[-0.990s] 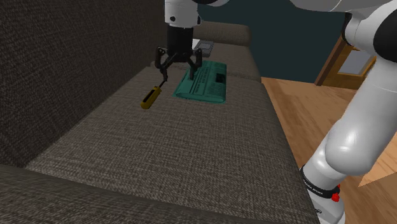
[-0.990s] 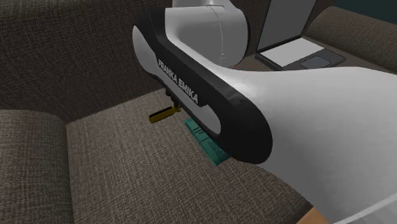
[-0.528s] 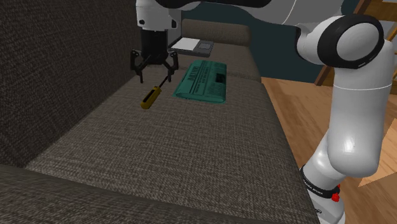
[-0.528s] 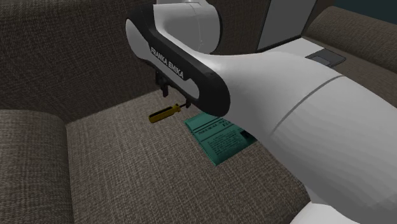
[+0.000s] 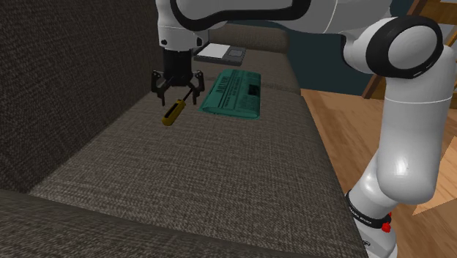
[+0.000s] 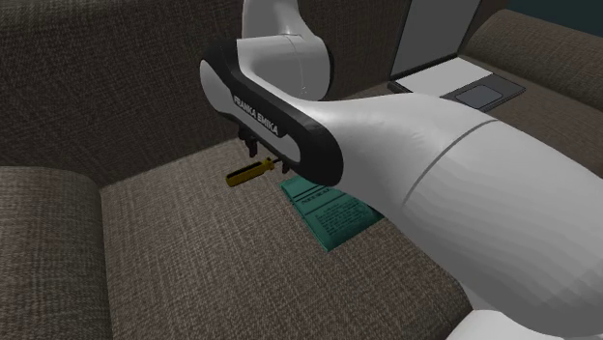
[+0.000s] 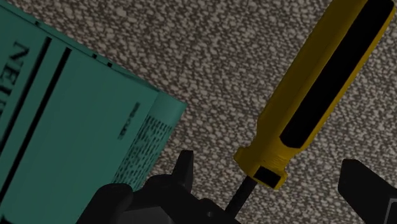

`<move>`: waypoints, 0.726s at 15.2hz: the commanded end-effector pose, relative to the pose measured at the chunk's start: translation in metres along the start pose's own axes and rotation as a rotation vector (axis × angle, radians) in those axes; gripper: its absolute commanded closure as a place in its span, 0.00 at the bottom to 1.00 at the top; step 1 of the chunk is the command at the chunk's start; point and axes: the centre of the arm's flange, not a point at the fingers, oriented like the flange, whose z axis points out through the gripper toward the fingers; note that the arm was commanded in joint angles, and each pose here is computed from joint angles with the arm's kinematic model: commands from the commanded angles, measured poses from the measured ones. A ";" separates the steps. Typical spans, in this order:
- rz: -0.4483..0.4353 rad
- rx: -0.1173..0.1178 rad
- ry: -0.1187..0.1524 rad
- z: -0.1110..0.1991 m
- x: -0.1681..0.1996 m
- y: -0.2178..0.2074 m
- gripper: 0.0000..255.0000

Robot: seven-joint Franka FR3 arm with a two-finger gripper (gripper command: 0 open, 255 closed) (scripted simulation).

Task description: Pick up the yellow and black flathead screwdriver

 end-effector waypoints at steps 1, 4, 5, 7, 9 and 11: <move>0.000 0.000 0.000 0.002 0.000 0.000 1.00; 0.000 0.000 0.000 0.002 0.000 0.000 1.00; 0.000 0.000 0.000 0.002 0.000 0.001 1.00; 0.000 0.000 0.000 0.002 0.000 0.000 1.00; 0.000 0.000 0.000 0.002 0.000 0.000 1.00; 0.000 0.000 0.000 -0.003 0.000 0.000 1.00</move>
